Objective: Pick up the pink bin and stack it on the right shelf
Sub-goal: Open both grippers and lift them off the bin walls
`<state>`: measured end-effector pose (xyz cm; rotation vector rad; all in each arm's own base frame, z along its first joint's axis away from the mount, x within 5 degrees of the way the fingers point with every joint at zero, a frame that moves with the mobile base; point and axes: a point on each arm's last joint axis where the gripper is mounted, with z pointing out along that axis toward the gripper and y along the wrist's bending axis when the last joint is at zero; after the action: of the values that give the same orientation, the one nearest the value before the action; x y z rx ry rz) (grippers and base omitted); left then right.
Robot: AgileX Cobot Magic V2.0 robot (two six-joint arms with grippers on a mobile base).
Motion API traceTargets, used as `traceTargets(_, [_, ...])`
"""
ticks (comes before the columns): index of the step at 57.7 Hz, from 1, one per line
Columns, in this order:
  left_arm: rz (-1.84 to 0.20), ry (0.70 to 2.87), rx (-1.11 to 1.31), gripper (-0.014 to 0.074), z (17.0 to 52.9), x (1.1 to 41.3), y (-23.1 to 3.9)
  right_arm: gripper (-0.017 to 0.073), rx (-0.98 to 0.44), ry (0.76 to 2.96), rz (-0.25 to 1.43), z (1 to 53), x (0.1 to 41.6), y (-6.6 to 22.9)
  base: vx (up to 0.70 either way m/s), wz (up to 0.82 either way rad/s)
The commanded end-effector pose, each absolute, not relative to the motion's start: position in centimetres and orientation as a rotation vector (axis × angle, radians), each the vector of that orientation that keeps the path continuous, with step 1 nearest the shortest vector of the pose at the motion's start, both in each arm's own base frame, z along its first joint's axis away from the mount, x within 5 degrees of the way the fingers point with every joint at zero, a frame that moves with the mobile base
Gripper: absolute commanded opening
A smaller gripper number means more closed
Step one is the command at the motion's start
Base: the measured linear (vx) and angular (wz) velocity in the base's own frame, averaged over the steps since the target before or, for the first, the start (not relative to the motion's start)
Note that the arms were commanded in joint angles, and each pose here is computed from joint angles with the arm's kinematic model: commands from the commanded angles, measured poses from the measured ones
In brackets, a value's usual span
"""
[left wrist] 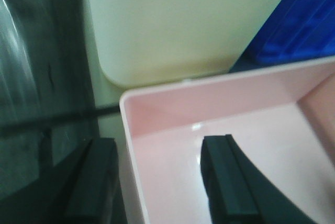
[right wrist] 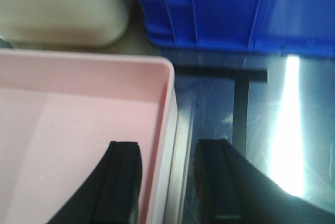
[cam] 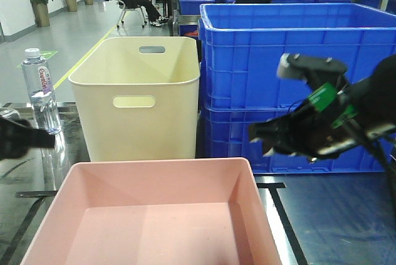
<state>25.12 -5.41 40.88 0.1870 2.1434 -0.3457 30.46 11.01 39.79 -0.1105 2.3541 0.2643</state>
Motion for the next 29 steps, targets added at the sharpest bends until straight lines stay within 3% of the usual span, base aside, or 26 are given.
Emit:
traceTargets(1, [-0.342, 1.931, 0.163, 0.0391, 44.6, 23.2, -5.0, 0.0284, -0.101, 2.163, 0.298, 43.6, 29.2, 10.2, 0.0, 0.0])
traceTargets(15, [-0.341, 1.768, 0.146, -0.0011, 47.5, 19.8, -4.4, 0.0234, -0.098, 2.142, 0.308, 44.3, 28.5, 10.0, 0.0, 0.0])
traceTargets(29, [-0.342, 1.775, 0.154, -0.0009, 47.6, 19.2, -4.4, 0.0231, -0.099, 2.143, 0.308, 44.2, 28.5, 10.0, 0.0, 0.0])
